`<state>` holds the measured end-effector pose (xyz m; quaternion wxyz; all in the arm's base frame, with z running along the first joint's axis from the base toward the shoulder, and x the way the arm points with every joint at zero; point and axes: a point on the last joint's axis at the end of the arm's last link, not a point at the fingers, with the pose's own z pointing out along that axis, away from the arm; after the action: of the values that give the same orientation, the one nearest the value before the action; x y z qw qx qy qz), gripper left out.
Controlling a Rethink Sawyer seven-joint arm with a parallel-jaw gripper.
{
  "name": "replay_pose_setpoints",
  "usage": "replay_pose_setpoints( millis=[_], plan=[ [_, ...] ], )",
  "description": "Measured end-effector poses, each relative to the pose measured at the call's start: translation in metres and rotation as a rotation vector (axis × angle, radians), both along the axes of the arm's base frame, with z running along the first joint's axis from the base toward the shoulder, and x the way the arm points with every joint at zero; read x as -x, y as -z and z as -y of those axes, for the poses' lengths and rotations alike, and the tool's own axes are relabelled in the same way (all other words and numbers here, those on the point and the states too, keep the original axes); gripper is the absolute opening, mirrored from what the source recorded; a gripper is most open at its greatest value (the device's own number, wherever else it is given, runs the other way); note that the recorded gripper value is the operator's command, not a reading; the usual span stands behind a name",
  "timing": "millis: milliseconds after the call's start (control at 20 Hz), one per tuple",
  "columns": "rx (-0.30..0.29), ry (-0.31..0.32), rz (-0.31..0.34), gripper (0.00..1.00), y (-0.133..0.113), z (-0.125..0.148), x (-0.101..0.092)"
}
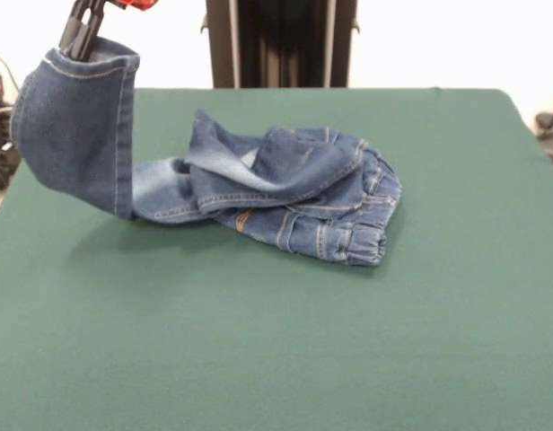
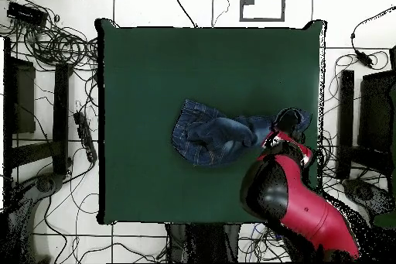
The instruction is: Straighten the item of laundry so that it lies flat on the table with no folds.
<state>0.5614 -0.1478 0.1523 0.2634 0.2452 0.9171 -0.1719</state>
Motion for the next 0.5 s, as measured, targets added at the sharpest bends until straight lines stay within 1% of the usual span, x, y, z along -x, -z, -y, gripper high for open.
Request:
replay_pose_setpoints(
  millis=[50,100,150,200,350,400,500],
  plan=[
    [0.004,0.01,0.002,0.0,0.0,0.001,0.001],
    [0.017,0.041,0.018,0.0,0.001,0.003,0.001],
    [0.022,0.055,0.028,0.0,0.002,0.004,0.001],
    [0.047,0.094,0.072,0.0,0.004,0.009,0.0],
    [0.083,0.139,0.138,0.0,0.008,0.021,-0.003],
    [0.103,0.163,0.176,0.0,0.011,0.028,-0.003],
    [0.131,0.211,0.232,0.0,0.018,0.042,-0.002]
  ],
)
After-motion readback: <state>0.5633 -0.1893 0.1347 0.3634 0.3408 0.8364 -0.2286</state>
